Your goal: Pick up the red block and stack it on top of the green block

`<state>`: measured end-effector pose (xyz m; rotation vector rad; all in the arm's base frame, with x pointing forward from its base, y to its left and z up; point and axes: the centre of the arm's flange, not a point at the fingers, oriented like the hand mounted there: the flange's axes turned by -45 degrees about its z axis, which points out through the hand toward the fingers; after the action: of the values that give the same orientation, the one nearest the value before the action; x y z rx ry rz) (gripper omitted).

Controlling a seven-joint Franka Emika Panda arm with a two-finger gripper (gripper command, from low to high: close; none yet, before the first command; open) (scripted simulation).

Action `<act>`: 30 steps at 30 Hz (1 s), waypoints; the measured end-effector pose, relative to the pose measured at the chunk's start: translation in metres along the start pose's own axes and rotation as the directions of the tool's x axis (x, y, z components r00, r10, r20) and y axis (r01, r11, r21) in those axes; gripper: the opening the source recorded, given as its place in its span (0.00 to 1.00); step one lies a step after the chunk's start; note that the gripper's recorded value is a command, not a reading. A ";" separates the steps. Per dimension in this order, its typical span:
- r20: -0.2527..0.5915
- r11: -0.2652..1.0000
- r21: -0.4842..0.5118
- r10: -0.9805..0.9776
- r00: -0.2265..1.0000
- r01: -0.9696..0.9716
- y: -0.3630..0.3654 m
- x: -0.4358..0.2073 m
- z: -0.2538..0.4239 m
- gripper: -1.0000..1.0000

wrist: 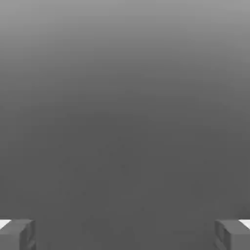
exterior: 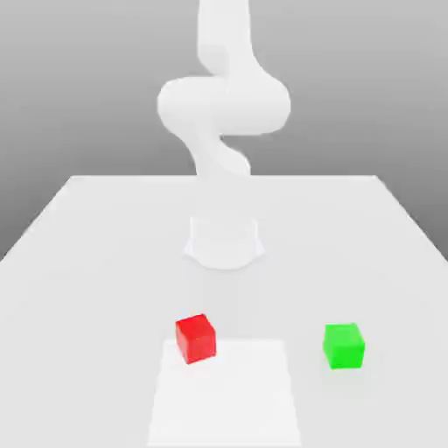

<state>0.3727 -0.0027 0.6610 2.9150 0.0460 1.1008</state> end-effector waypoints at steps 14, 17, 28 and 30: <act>0.488 0.952 0.164 -0.306 0.818 0.258 0.024 -0.229 0.268 0.50; 0.563 0.928 0.250 -0.372 0.738 0.277 0.026 -0.304 0.304 0.50; 0.595 0.915 0.289 -0.402 0.696 0.282 0.025 -0.375 0.356 0.00; 0.595 0.915 0.289 -0.402 0.696 0.281 0.024 -0.378 0.358 0.00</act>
<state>0.3262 -0.0456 0.1437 3.0682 0.6744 -0.0017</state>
